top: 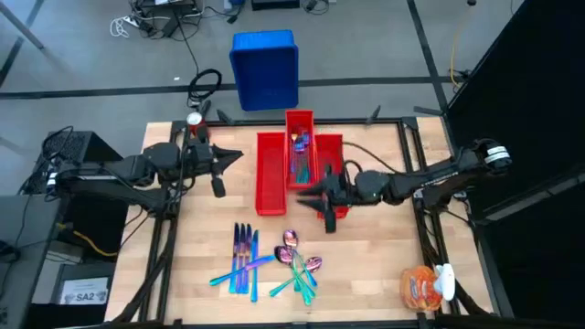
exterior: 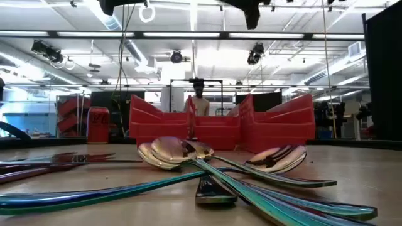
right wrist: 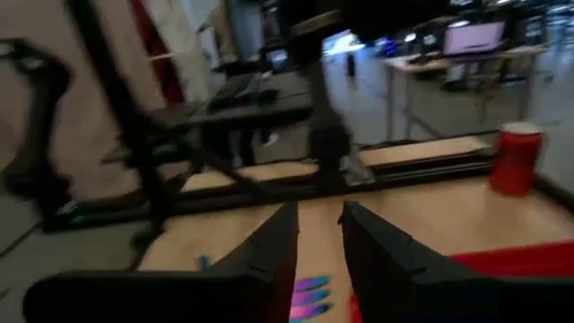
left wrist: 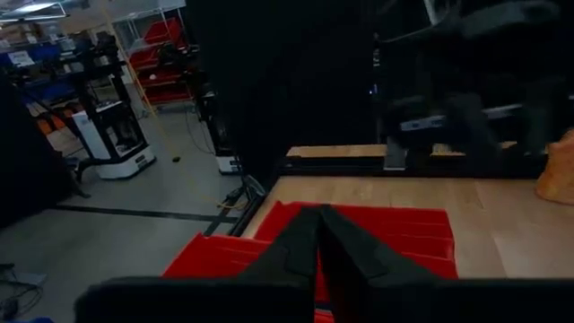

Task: Sort silverware
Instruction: Put the iridescent knife into the right orange bin

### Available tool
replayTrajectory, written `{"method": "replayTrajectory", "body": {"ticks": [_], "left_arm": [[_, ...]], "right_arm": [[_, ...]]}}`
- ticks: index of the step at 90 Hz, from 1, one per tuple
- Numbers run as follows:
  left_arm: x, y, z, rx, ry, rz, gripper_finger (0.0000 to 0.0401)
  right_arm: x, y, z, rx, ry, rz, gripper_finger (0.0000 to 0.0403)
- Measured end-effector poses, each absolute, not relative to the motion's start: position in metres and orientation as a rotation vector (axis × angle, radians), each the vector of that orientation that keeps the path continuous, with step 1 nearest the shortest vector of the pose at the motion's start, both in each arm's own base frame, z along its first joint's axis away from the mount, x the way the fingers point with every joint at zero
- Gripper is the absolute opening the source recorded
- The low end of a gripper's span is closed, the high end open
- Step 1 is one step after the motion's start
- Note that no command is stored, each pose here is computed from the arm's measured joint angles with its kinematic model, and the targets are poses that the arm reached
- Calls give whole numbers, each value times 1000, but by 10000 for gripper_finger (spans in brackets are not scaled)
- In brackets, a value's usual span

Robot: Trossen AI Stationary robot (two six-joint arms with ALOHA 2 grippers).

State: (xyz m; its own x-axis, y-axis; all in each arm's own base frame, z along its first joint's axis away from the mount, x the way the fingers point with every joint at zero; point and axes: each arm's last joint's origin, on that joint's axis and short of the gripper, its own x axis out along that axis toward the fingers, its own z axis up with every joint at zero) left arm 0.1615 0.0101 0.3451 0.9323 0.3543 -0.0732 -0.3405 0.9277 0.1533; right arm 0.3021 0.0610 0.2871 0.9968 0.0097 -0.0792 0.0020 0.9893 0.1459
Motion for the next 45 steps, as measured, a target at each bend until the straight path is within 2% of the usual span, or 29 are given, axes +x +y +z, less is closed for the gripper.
{"method": "replayTrajectory", "body": {"ticks": [13,45], "left_arm": [[161,10,345,139,100,357,0],[161,10,345,139,100,357,0]], "right_arm": [[297,82,286,136,90,35,60],[288,112,280,103,130,46,68]]}}
